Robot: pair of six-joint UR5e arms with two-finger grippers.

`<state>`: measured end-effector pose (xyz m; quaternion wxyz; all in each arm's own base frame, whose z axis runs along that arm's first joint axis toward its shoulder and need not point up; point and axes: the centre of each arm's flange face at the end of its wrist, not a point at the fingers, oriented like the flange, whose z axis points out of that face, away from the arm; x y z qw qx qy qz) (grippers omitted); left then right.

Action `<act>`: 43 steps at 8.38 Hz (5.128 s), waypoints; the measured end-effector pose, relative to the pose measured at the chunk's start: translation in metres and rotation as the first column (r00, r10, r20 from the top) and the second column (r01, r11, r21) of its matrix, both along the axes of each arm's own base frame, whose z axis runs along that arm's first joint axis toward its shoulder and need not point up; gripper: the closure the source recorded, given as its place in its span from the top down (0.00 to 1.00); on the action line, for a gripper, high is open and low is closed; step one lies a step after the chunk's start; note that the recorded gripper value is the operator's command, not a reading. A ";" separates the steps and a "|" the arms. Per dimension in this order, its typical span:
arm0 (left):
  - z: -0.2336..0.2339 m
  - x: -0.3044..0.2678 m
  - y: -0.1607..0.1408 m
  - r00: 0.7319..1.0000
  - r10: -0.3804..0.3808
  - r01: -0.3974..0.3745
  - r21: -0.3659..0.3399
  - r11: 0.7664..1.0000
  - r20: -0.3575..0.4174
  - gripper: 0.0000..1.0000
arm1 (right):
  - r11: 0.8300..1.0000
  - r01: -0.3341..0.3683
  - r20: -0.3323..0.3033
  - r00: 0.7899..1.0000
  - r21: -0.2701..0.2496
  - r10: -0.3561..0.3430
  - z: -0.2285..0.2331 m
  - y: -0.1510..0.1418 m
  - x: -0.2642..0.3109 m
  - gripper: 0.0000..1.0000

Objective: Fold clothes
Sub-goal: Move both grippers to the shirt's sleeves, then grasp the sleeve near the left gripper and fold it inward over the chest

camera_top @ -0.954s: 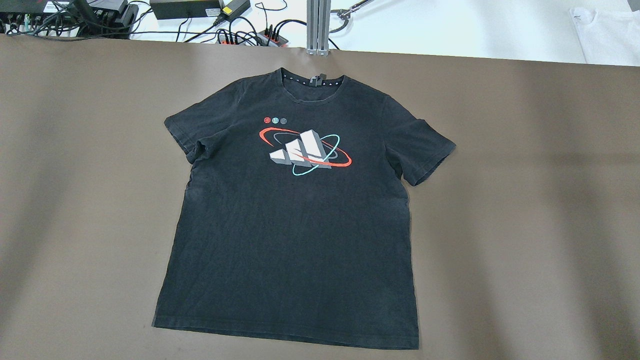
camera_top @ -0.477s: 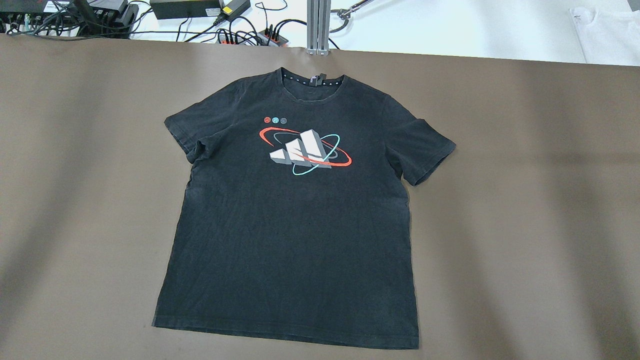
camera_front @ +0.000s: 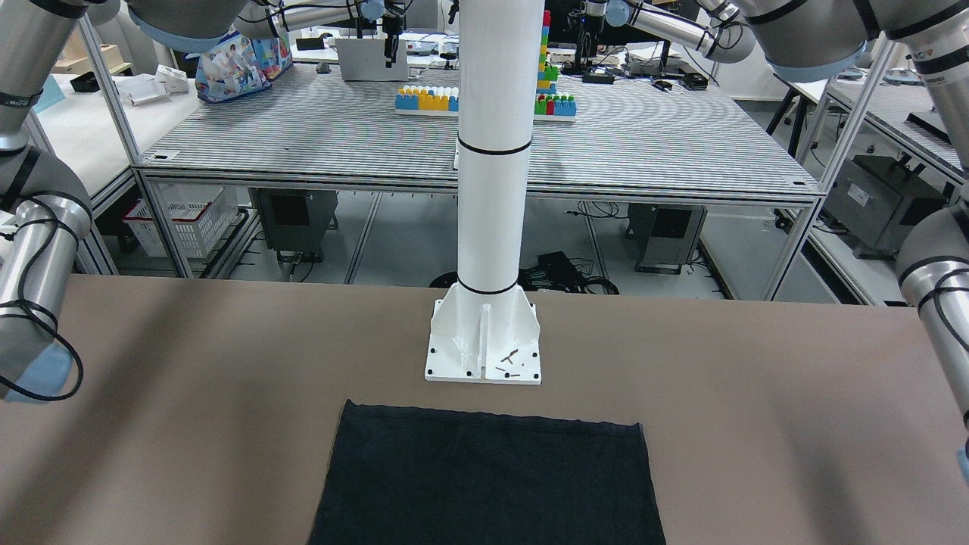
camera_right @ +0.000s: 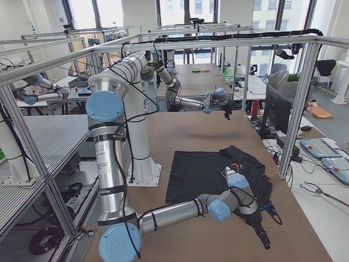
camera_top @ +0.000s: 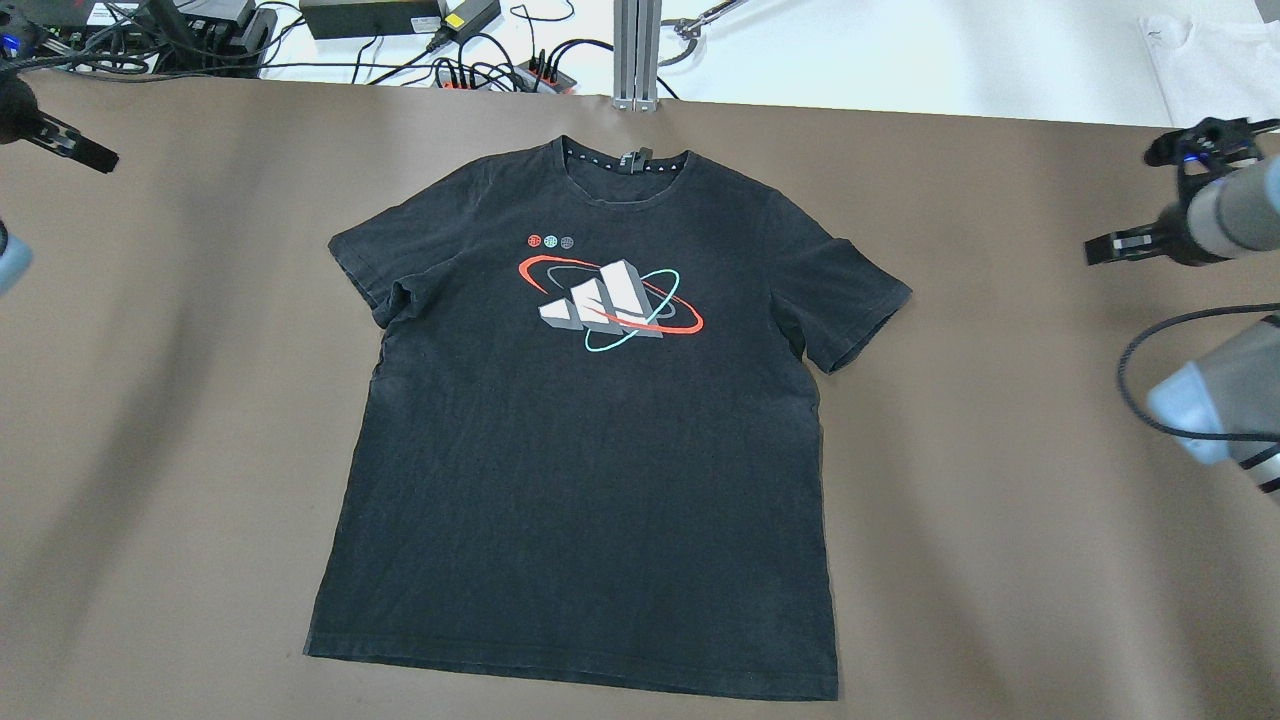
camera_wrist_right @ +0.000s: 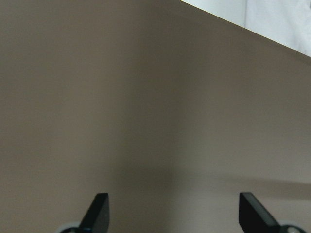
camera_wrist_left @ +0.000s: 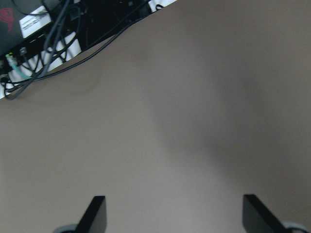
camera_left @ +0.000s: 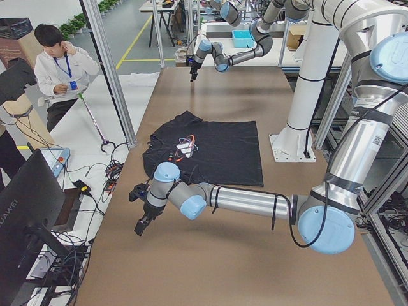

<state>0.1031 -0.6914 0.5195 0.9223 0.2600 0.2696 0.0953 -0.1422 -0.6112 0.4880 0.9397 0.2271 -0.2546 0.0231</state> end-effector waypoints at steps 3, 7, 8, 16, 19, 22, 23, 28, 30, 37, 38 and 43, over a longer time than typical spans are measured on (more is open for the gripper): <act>-0.044 0.133 -0.028 0.992 0.014 -0.019 -0.031 0.999 -0.129 1.00 | 0.999 -0.006 0.144 0.989 -0.050 0.013 -0.033 -0.019 -0.142 0.94; -0.073 0.204 -0.037 0.966 0.045 -0.071 -0.095 0.993 -0.255 0.95 | 1.000 0.006 0.193 0.981 -0.030 0.000 -0.039 -0.018 -0.177 0.94; -0.070 0.206 -0.034 0.963 0.053 -0.083 -0.103 0.991 -0.263 0.76 | 1.000 0.006 0.194 0.981 -0.028 -0.001 -0.039 -0.018 -0.177 0.94; -0.049 0.235 -0.015 0.954 0.111 -0.149 -0.118 0.982 -0.280 0.55 | 1.000 0.013 0.195 0.981 -0.025 -0.008 -0.039 -0.016 -0.181 0.94; -0.046 0.240 -0.012 0.952 0.119 -0.157 -0.114 0.981 -0.281 0.00 | 1.000 0.014 0.195 0.981 -0.026 -0.009 -0.039 -0.016 -0.182 0.94; -0.050 0.241 -0.012 0.949 0.123 -0.160 -0.108 0.981 -0.289 0.00 | 1.000 0.013 0.195 0.981 -0.027 -0.007 -0.039 -0.016 -0.181 0.94; -0.054 0.240 -0.012 0.946 0.129 -0.166 -0.105 0.981 -0.298 0.00 | 1.000 0.013 0.195 0.981 -0.026 -0.007 -0.039 -0.016 -0.182 0.94; -0.116 0.232 -0.008 0.907 0.064 -0.126 -0.124 0.984 -0.416 0.00 | 1.000 0.012 0.197 0.980 -0.025 -0.007 -0.040 -0.016 -0.182 0.94; -0.157 0.237 -0.008 0.880 -0.008 -0.081 -0.166 0.983 -0.475 0.00 | 1.000 0.012 0.197 0.980 -0.025 -0.007 -0.040 -0.016 -0.182 0.94; -0.296 0.379 0.026 0.843 -0.190 0.066 -0.254 0.965 -0.503 0.00 | 1.000 0.010 0.196 0.981 -0.027 -0.004 -0.040 -0.016 -0.182 0.94; -0.302 0.398 0.036 0.842 -0.203 0.080 -0.256 0.963 -0.499 0.00 | 1.000 0.010 0.196 0.981 -0.027 -0.004 -0.040 -0.016 -0.182 0.94; -0.310 0.417 0.047 0.821 -0.265 0.141 -0.271 0.952 -0.505 1.00 | 1.000 0.006 0.202 0.979 -0.031 0.000 -0.045 -0.021 -0.187 0.92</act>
